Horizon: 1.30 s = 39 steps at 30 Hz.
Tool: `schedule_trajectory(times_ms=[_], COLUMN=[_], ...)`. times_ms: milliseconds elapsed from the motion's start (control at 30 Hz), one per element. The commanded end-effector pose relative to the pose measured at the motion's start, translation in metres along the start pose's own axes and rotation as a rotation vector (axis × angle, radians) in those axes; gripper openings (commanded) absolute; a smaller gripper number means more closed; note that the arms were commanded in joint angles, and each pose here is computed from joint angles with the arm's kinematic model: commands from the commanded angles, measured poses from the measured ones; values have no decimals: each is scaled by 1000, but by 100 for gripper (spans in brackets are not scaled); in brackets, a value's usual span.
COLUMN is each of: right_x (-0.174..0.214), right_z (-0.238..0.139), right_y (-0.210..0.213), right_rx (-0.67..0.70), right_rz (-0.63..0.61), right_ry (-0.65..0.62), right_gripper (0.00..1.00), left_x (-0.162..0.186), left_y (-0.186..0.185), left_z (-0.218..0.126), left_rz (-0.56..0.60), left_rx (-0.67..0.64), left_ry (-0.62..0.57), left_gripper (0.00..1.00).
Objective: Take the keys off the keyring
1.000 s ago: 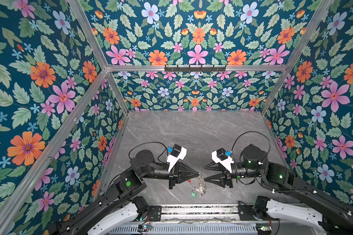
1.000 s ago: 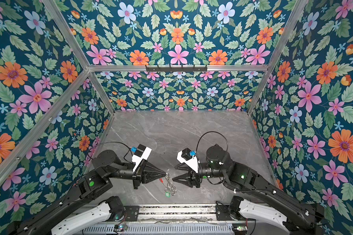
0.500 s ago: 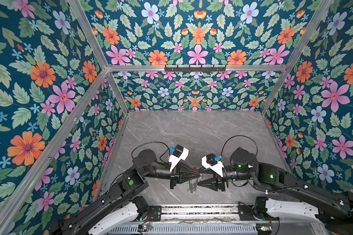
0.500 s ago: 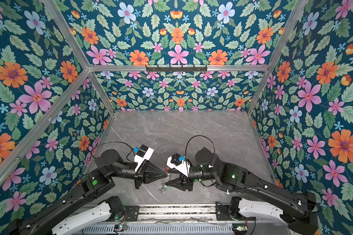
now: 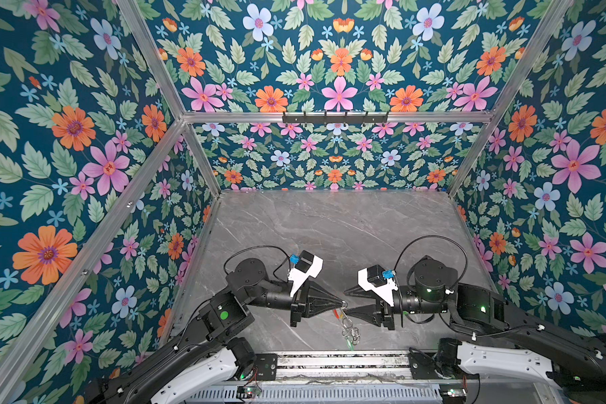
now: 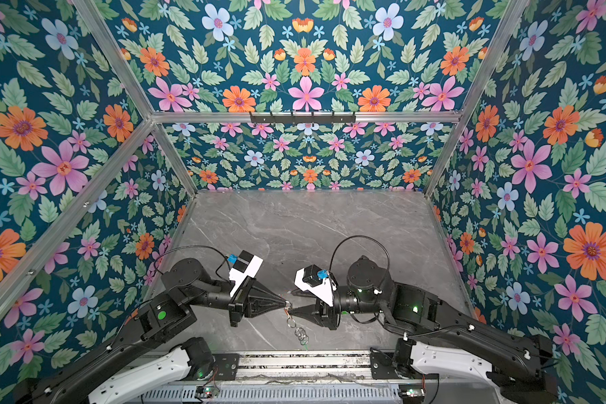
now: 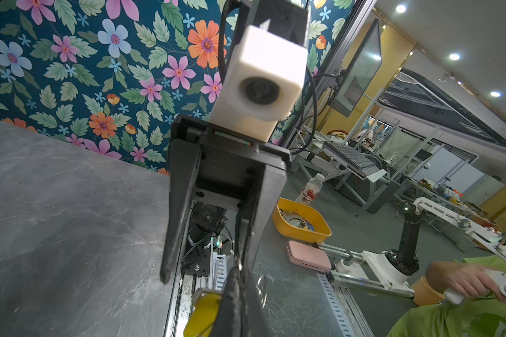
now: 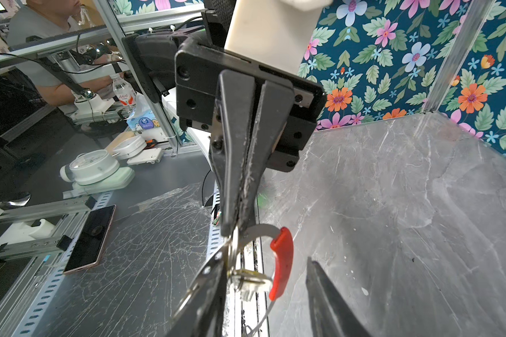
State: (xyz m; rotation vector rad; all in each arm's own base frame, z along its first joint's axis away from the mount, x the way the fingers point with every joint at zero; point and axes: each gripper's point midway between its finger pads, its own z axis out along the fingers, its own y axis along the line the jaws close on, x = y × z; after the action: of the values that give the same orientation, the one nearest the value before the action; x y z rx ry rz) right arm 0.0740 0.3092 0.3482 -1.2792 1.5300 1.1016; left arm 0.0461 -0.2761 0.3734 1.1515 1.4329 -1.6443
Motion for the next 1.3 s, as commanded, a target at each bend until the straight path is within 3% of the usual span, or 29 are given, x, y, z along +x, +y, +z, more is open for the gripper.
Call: schedule_trajectory(times_ms=[0, 500, 733, 867, 1100, 1267], right_x=[-6, -8, -11, -10, -9, -8], right_z=[-1, 0, -3, -4, -3, -2], right_y=[0, 2, 1, -1, 0, 1], right_rx=[2, -10, 6, 19, 8, -2], right_rz=[-20, -21, -27, -29, -28, -23], right_ry=[-18, -21, -32, -30, -24, -23], right_gripper=[40, 23, 24, 34, 23, 27], left_x=[-7, -7, -7, -7, -8, -14], left_y=[-6, -4, -3, -3, -2, -3], left_z=[-1, -2, -1, -1, -2, -4], left_rz=[32, 29, 25, 25, 25, 34], left_rx=[18, 5, 2, 3, -3, -16], left_ry=[-24, -30, -31, -32, -37, -64], left_gripper=[0, 0, 0, 0, 0, 0])
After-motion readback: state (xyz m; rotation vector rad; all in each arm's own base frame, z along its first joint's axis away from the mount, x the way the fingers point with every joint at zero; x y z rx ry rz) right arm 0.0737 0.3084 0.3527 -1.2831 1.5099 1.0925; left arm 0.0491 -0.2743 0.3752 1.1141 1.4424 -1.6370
